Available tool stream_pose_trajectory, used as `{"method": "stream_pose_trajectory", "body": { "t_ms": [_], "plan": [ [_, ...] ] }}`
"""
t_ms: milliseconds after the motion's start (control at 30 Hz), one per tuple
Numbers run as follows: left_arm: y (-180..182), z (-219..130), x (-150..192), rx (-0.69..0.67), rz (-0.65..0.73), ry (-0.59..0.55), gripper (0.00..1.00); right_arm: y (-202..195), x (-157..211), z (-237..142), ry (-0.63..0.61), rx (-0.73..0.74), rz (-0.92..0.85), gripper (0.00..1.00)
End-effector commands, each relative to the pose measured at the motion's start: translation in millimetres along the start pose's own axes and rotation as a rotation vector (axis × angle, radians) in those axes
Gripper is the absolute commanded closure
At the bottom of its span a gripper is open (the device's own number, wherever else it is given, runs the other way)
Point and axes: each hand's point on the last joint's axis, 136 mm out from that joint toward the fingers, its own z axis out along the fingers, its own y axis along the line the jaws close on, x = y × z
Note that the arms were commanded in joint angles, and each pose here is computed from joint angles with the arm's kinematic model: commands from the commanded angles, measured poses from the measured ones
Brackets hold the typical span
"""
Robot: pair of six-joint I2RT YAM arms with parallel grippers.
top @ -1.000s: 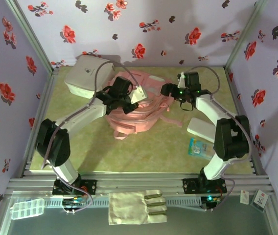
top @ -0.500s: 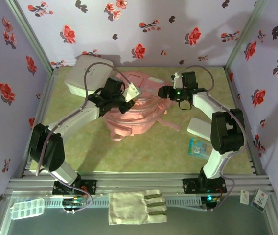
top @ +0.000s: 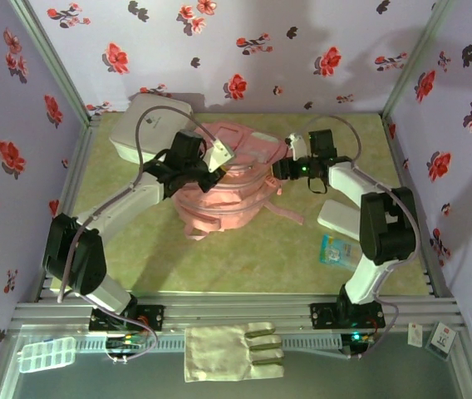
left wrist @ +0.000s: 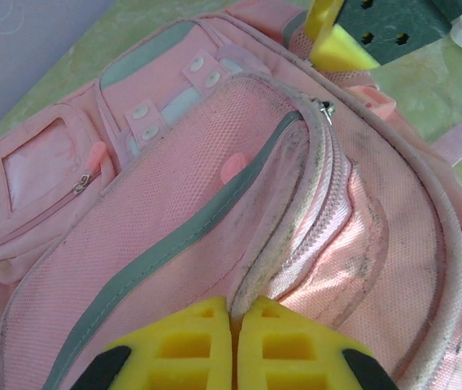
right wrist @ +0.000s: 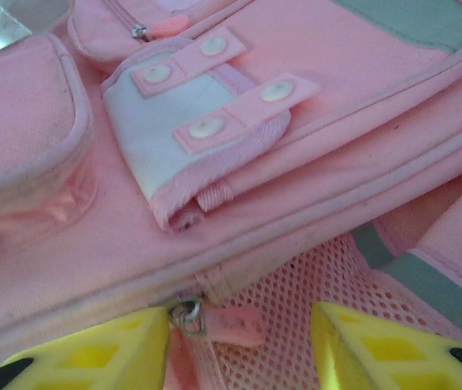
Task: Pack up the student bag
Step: Unzip the student bag at the center of the table.
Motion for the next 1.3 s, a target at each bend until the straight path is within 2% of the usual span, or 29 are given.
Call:
{"method": "stream_pose_trajectory", "body": {
  "t_ms": [0,233,400,867,933,1100,1200,1267],
  "plan": [
    [21,-28,-27,-0.081,-0.037,-0.105,1.0,2,-5,-10,-0.028,0.007,-0.161,0.51],
    [21,-31,-28,-0.079,-0.038,-0.112,1.0,-1,8,-7,0.026,0.006,-0.275,0.54],
    [20,-31,-28,-0.073,-0.039,-0.113,1.0,-2,5,0,0.042,-0.017,-0.293,0.66],
    [17,-29,-28,-0.052,-0.043,-0.115,1.0,15,7,15,0.072,-0.119,-0.357,0.61],
    [17,-29,-28,-0.05,-0.043,-0.113,1.0,20,8,16,0.069,-0.15,-0.377,0.64],
    [15,-27,-25,-0.044,-0.048,-0.105,1.0,16,6,17,0.065,-0.104,-0.399,0.87],
    [15,-26,-22,-0.043,-0.045,-0.099,1.0,12,7,10,0.059,-0.062,-0.418,0.97],
    [14,-24,-20,-0.041,-0.046,-0.093,1.0,9,7,4,0.056,-0.045,-0.42,1.0]
  ]
}}
